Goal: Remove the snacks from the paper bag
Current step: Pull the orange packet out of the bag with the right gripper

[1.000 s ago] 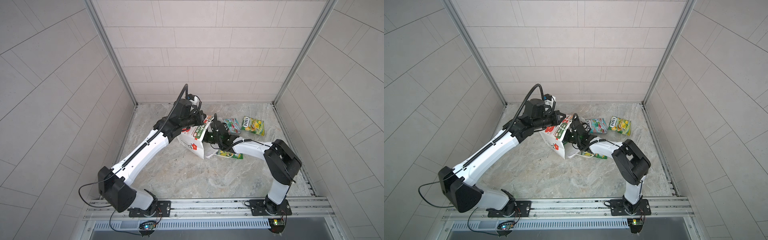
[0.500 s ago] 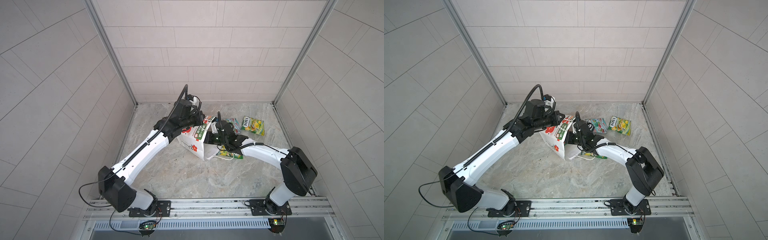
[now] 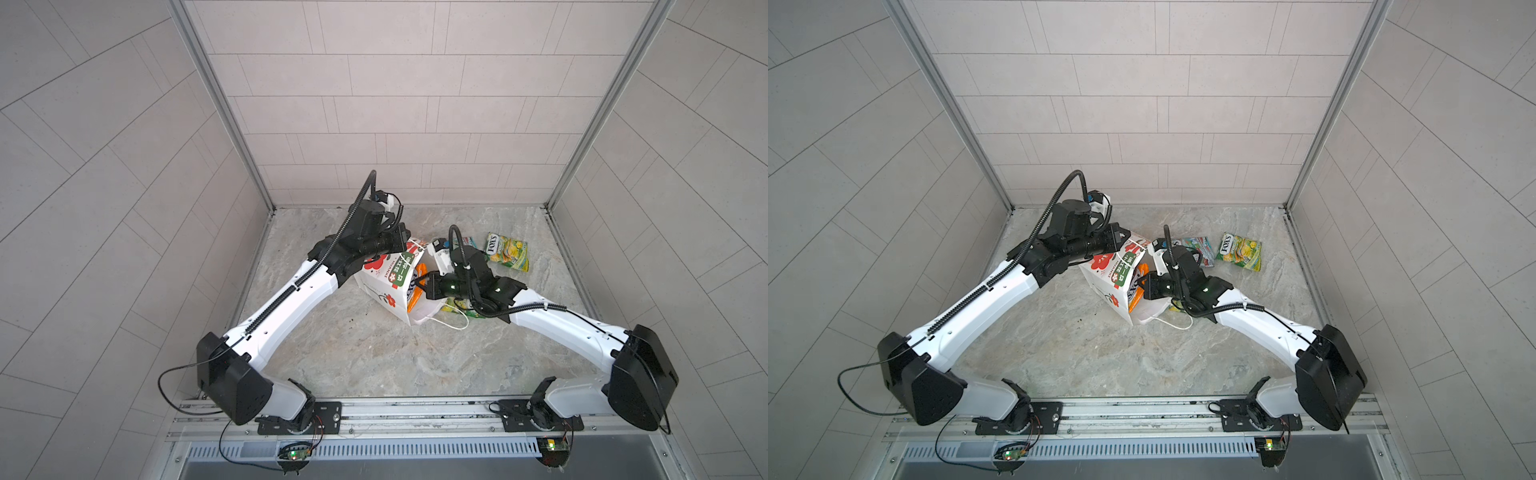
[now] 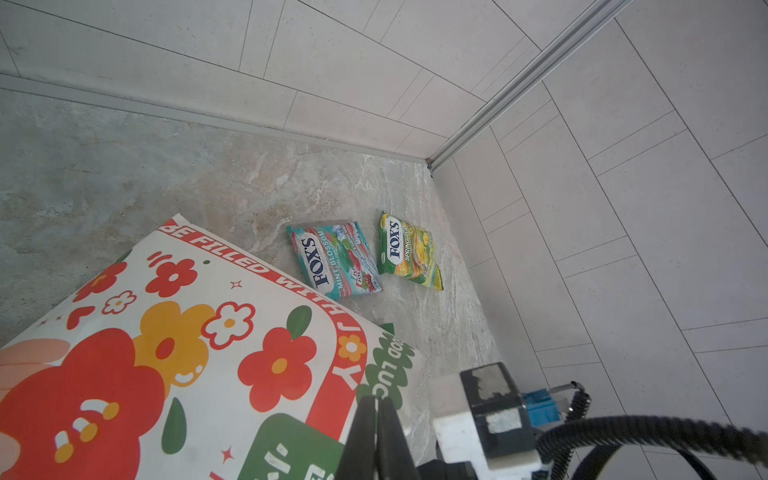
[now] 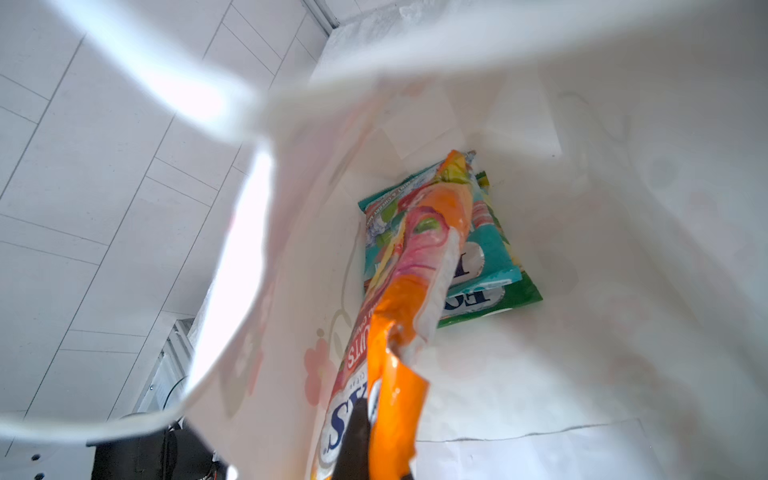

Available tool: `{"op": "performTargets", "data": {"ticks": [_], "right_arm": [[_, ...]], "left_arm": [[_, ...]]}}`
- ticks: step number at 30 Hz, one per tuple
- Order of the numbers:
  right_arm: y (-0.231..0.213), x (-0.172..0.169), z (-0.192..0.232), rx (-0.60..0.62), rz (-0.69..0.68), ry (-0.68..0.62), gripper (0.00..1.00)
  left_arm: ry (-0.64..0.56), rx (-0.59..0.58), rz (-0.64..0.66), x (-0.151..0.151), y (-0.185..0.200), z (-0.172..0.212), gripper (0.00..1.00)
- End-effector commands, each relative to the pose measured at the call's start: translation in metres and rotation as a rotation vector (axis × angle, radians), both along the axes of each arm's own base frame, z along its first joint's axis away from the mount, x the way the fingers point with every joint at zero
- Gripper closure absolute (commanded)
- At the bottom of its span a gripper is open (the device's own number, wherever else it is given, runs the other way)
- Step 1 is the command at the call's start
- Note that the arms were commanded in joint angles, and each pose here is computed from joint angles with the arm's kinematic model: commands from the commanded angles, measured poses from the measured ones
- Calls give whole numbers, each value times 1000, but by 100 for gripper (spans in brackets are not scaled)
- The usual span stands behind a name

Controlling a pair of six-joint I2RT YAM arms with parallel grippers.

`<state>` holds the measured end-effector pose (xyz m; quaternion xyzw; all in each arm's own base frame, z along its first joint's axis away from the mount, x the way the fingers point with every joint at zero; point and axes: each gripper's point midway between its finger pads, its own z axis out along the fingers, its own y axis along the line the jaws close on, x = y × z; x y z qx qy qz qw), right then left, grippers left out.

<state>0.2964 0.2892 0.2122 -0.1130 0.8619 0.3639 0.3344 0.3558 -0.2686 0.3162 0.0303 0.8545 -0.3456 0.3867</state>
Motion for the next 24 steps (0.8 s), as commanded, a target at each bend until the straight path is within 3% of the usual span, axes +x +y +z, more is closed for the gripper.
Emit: {"op": "performTargets", "data": {"ticks": [1, 24], "right_arm": [[-9, -9, 25, -1, 25, -88, 100], [-56, -44, 118, 78, 14, -260, 100]], "left_arm": [[-21, -4, 0, -3, 1, 5, 100], [-16, -9, 8, -1, 1, 2, 100]]}}
